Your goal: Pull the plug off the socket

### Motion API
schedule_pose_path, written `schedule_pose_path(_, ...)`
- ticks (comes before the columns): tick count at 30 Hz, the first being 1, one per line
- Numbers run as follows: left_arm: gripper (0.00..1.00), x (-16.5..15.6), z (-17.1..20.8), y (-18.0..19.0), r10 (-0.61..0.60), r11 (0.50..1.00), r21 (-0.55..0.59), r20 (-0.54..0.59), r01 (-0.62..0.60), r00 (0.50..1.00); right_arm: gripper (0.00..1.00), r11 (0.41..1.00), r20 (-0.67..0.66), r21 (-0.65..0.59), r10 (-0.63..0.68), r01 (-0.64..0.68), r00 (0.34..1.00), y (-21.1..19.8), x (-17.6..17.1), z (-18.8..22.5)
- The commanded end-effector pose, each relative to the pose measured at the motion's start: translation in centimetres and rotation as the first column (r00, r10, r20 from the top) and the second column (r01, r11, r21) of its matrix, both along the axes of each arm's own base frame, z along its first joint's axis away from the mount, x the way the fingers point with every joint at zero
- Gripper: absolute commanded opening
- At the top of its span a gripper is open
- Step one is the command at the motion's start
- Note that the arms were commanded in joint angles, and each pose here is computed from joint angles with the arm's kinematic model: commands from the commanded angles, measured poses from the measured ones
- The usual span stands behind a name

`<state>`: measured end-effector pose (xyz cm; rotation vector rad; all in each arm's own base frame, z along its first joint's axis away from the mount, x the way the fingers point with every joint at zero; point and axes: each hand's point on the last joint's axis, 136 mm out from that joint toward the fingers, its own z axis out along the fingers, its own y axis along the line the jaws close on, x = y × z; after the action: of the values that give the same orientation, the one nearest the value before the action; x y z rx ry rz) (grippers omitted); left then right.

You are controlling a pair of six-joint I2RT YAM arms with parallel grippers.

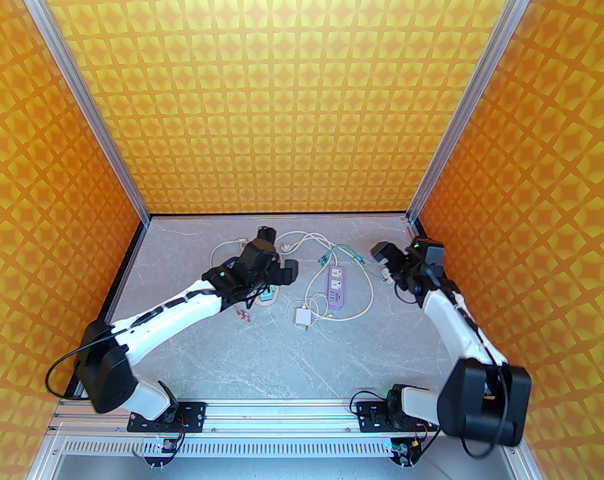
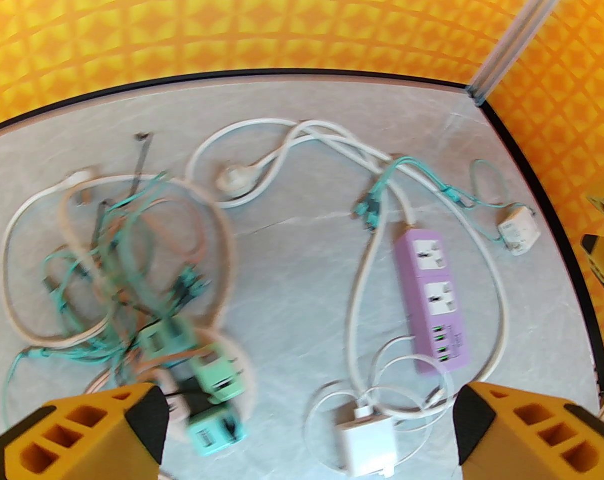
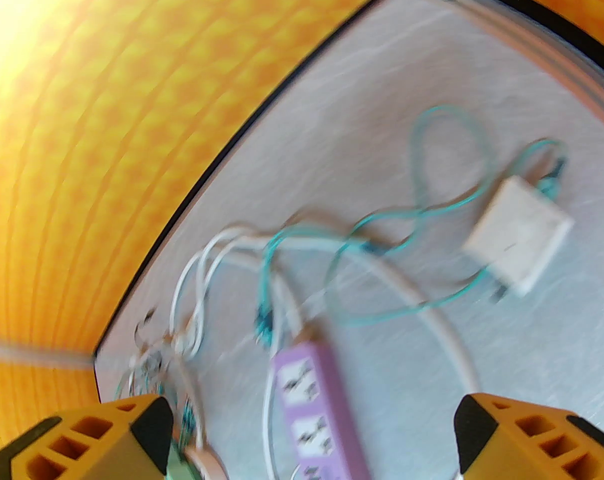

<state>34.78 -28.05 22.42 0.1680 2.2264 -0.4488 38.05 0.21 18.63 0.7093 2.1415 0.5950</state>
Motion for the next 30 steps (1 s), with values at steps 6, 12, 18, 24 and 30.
schedule_pose_path(6,0.99,-2.3,-2.7,4.3,0.147,0.989,-0.015,-0.106,-0.149,0.983,0.99,0.972,0.036,-0.092,0.221,-0.217,0.975,7.6,-2.1,-0.8)
schedule_pose_path(12,0.89,-4.3,-7.0,5.0,0.254,0.964,-0.009,-0.25,-0.264,0.935,0.98,0.934,0.058,-0.119,0.344,-0.336,0.937,12.1,-2.6,-1.1)
schedule_pose_path(18,0.8,-4.5,-10.2,3.3,0.312,0.949,0.127,-0.282,-0.287,0.907,0.98,0.924,0.068,-0.108,0.376,-0.368,0.924,13.4,-2.6,-1.5)
schedule_pose_path(24,0.69,-3.2,-12.7,2.7,0.378,0.923,0.191,-0.283,-0.334,0.881,0.99,0.915,0.067,-0.122,0.395,-0.385,0.916,13.5,-2.7,-1.9)
schedule_pose_path(30,0.68,-1.5,-13.5,1.6,0.388,0.913,0.237,-0.258,-0.332,0.885,0.98,0.908,0.054,-0.113,0.411,-0.403,0.91,13.8,-2.7,-2.7)
